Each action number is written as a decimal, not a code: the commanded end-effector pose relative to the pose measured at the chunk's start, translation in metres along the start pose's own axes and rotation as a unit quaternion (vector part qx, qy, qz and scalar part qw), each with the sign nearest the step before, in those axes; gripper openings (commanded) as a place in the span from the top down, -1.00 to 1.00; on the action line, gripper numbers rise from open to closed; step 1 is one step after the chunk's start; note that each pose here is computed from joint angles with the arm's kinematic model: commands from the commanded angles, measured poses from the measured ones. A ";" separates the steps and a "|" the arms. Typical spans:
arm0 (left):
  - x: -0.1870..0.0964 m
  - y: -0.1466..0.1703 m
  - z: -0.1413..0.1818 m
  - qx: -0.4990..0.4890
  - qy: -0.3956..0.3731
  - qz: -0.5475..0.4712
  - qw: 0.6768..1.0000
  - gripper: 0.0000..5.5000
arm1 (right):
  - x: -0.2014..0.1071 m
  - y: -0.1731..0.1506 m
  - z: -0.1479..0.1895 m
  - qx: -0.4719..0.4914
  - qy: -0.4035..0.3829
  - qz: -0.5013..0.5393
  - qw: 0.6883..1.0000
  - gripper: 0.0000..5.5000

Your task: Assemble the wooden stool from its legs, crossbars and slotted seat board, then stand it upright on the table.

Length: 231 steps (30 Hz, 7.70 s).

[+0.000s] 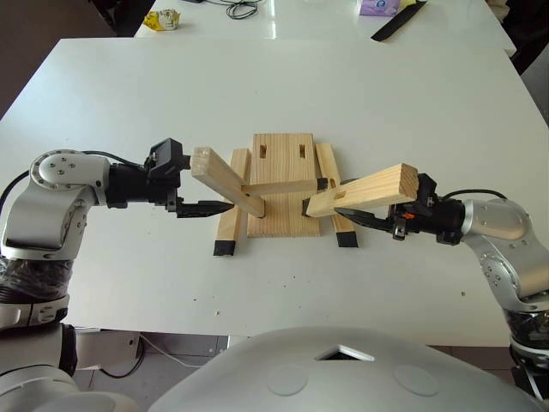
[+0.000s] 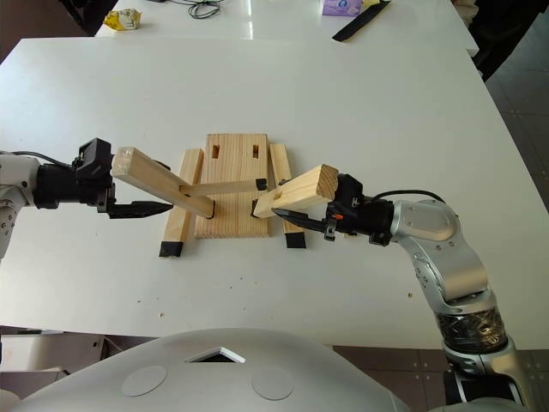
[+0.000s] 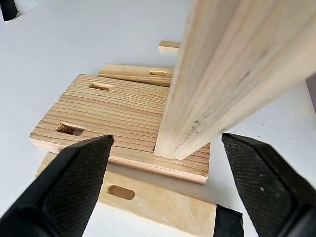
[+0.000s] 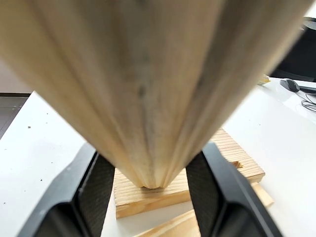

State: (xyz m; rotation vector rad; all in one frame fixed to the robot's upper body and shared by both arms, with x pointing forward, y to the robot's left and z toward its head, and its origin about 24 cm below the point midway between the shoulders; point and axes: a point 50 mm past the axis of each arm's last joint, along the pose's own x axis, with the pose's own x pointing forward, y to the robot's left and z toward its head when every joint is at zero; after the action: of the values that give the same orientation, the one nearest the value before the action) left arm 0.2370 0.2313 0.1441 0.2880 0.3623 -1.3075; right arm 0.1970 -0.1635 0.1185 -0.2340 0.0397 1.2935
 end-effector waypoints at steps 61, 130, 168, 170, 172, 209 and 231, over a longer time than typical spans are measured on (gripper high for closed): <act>0.029 -0.027 -0.006 -0.013 -0.049 0.010 0.999 -0.48 | 0.011 -0.027 -0.010 0.061 0.107 0.147 0.981 0.26; 0.038 -0.044 -0.001 0.014 -0.040 -0.053 0.998 -0.48 | 0.011 -0.048 -0.040 0.047 0.186 0.124 0.973 0.26; -0.006 0.010 0.064 -0.058 -0.191 -0.034 0.979 -0.96 | 0.018 -0.041 -0.042 0.037 0.182 0.138 0.973 0.26; -0.006 0.009 0.068 -0.058 -0.199 -0.037 0.978 -0.96 | 0.018 -0.041 -0.042 0.037 0.182 0.138 0.973 0.26; -0.006 0.009 0.072 -0.058 -0.209 -0.035 0.976 -0.96 | 0.019 -0.040 -0.043 0.037 0.181 0.138 0.973 0.26; 0.008 0.049 0.135 0.040 -0.248 0.113 0.961 -0.96 | 0.025 -0.040 -0.048 0.033 0.177 0.118 0.977 0.26; 0.060 0.077 0.125 0.316 -0.051 0.068 0.945 -0.96 | 0.032 -0.036 -0.037 0.030 0.180 0.156 0.971 0.26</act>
State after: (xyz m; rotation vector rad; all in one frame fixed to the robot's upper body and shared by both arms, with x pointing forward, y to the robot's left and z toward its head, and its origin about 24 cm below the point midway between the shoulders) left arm 0.3341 0.1471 0.2241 0.7775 -0.1613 -1.2820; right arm 0.2608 -0.1387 0.1261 -0.3824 0.1348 1.5197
